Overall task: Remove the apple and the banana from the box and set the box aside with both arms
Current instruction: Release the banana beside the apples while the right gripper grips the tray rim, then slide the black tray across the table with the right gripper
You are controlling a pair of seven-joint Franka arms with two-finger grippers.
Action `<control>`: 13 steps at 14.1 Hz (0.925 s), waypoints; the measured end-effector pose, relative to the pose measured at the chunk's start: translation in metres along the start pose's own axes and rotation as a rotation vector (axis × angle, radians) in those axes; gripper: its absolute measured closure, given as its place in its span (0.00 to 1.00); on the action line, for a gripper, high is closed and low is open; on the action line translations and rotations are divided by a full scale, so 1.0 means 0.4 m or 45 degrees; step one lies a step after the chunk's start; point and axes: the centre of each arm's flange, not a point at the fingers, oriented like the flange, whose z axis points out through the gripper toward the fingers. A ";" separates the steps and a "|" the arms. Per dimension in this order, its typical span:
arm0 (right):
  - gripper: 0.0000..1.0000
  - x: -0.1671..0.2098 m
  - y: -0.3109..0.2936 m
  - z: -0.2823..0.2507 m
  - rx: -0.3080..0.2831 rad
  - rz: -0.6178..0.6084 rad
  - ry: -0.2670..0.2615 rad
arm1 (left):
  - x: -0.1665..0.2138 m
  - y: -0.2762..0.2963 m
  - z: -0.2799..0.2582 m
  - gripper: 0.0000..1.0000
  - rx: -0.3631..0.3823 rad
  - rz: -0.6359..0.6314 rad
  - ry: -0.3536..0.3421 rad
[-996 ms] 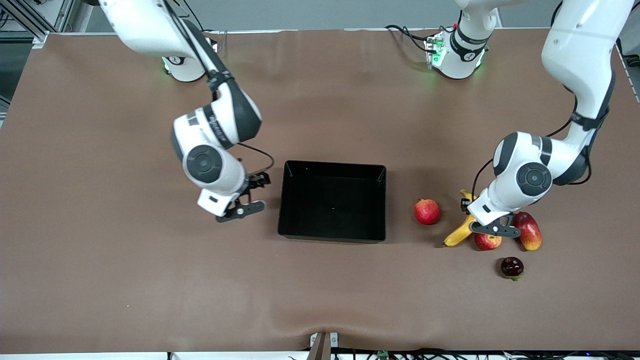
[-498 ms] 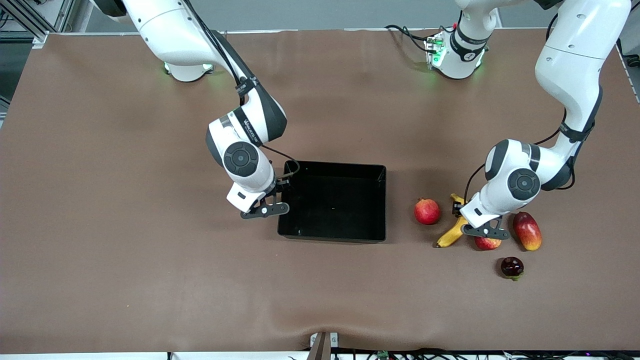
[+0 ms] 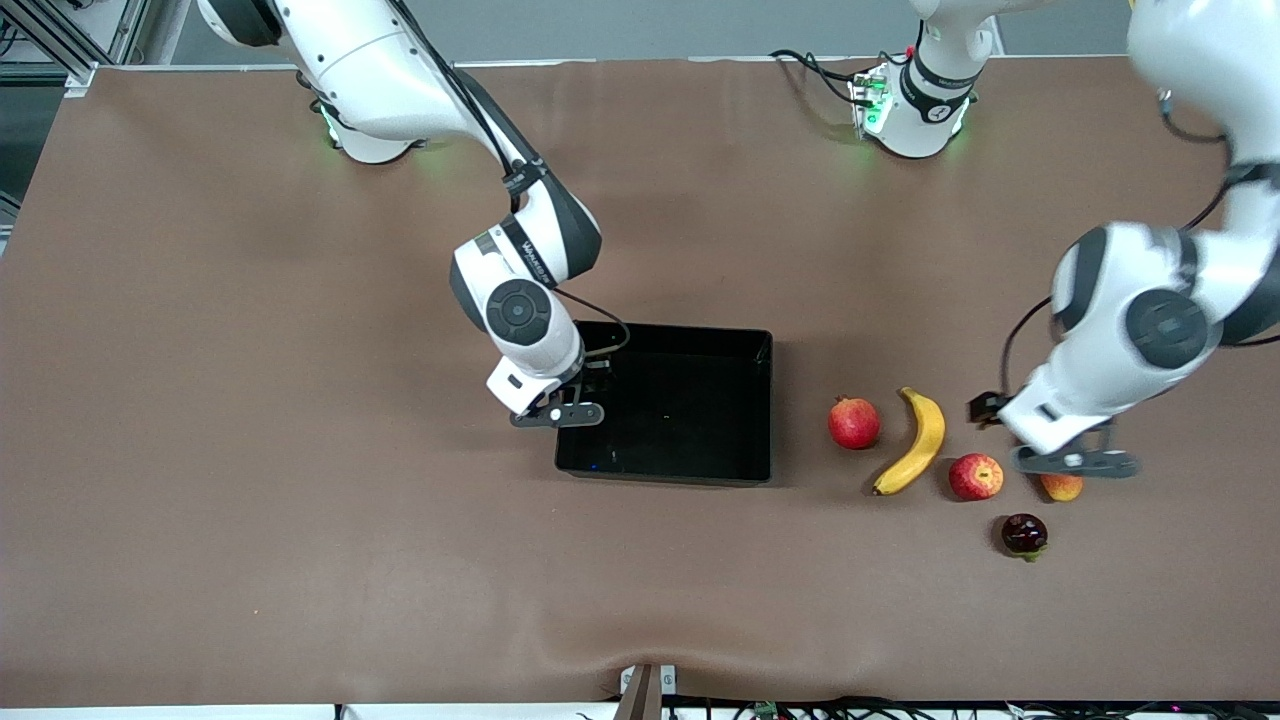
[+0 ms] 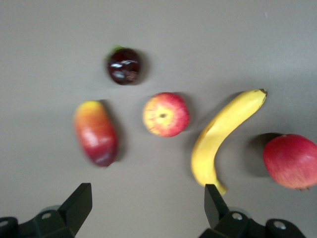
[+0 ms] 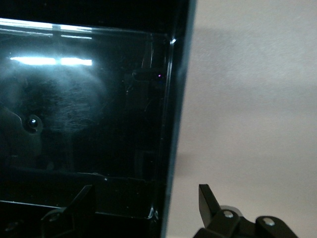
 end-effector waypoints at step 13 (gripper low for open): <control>0.97 0.042 0.093 0.011 -0.008 0.088 -0.011 | -0.173 -0.065 -0.572 0.00 -0.064 -0.144 0.023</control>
